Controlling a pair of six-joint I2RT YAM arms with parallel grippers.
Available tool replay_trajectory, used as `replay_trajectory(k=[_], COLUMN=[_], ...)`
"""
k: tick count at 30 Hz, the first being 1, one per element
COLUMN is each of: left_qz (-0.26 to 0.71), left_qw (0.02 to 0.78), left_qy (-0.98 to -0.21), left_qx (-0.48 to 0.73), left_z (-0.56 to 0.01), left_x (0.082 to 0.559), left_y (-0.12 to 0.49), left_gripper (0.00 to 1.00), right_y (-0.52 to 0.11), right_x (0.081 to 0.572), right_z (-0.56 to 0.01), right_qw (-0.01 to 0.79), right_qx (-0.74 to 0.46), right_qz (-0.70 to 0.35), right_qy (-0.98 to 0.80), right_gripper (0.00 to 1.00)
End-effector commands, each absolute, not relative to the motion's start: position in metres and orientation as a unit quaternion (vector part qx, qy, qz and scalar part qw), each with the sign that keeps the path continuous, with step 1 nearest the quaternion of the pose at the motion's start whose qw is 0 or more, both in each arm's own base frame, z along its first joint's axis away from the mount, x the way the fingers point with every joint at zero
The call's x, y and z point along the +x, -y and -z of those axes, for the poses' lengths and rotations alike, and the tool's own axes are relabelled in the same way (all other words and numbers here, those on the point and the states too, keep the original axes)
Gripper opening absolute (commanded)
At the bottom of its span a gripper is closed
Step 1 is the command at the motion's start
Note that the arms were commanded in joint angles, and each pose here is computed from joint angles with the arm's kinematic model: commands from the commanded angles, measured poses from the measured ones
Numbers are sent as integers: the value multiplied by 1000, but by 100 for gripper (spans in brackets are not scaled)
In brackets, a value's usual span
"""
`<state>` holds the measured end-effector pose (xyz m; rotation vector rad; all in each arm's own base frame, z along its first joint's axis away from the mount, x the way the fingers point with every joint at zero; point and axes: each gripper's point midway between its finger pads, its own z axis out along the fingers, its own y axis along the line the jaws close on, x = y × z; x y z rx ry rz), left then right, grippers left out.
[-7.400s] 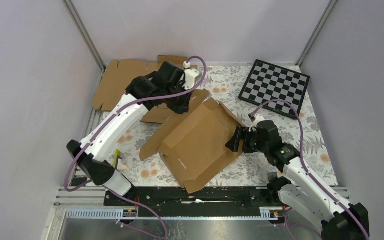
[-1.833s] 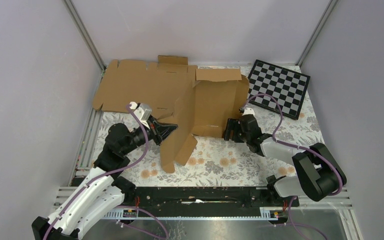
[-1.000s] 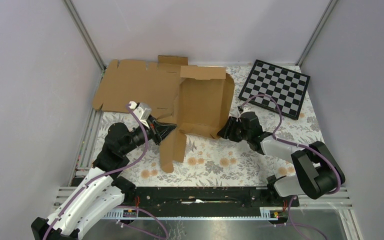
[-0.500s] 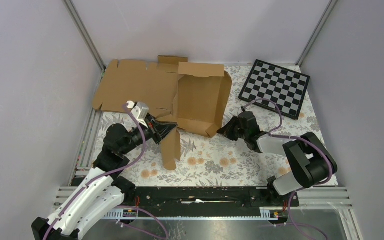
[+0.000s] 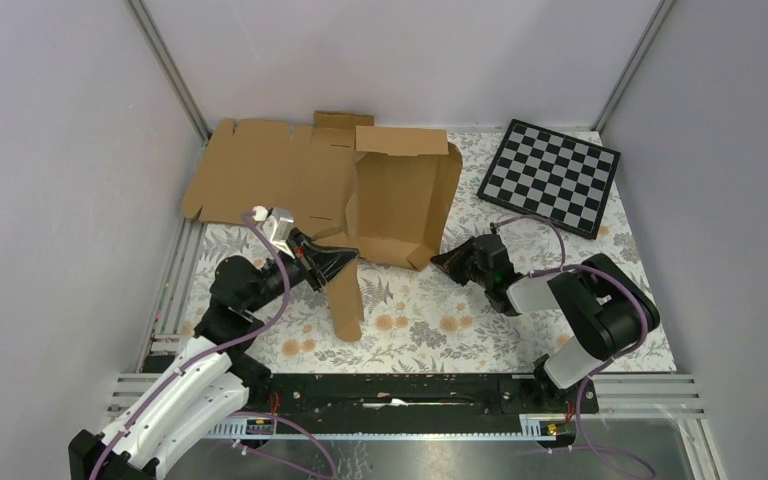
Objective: Fold the paper box
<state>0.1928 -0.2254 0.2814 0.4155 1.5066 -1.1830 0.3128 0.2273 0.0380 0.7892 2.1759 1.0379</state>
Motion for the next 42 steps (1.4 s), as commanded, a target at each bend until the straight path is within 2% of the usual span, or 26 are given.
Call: replay_trajectory(k=[1, 7, 12, 19, 23, 26, 29, 31, 36, 38, 42], left_qz=[532, 519, 523, 521, 501, 482, 461, 444, 408, 394, 363], left_qw=[508, 508, 509, 514, 523, 531, 542, 540, 542, 546, 551], left_qy=[-653, -663, -662, -661, -668, -673, -676, -686, -702, -706, -716], left_qx=[181, 182, 173, 165, 171, 182, 195, 203, 217, 220, 229], left_z=[-266, -265, -269, -271, -272, -277, -286, -285, -285, -285, -284], left_x=[178, 178, 178, 180, 184, 187, 190, 192, 198, 200, 204], left_y=[233, 230, 230, 228, 225, 222, 219, 217, 211, 208, 201], left_gripper=[0, 0, 0, 0, 0, 0, 0, 0, 0, 0, 0], right_y=[-244, -242, -254, -251, -249, -224, -189, -164, -104, -90, -71], right_x=[328, 332, 328, 321, 317, 319, 315, 310, 298, 296, 295], right_z=[-81, -111, -139, -130, -164, -176, -170, -165, -142, -132, -109], right_qw=[318, 326, 299, 312, 382, 437, 436, 437, 445, 449, 438], right_qx=[324, 346, 347, 316, 204, 136, 79, 66, 99, 117, 162], right_qz=[-474, -498, -549, -517, -484, -410, -342, -316, -263, -243, -205], right_qy=[-754, -725, -699, -732, -761, -789, -829, -839, -850, -852, -861], right_gripper=[0, 1, 1, 3, 31, 48, 73, 84, 92, 99, 100])
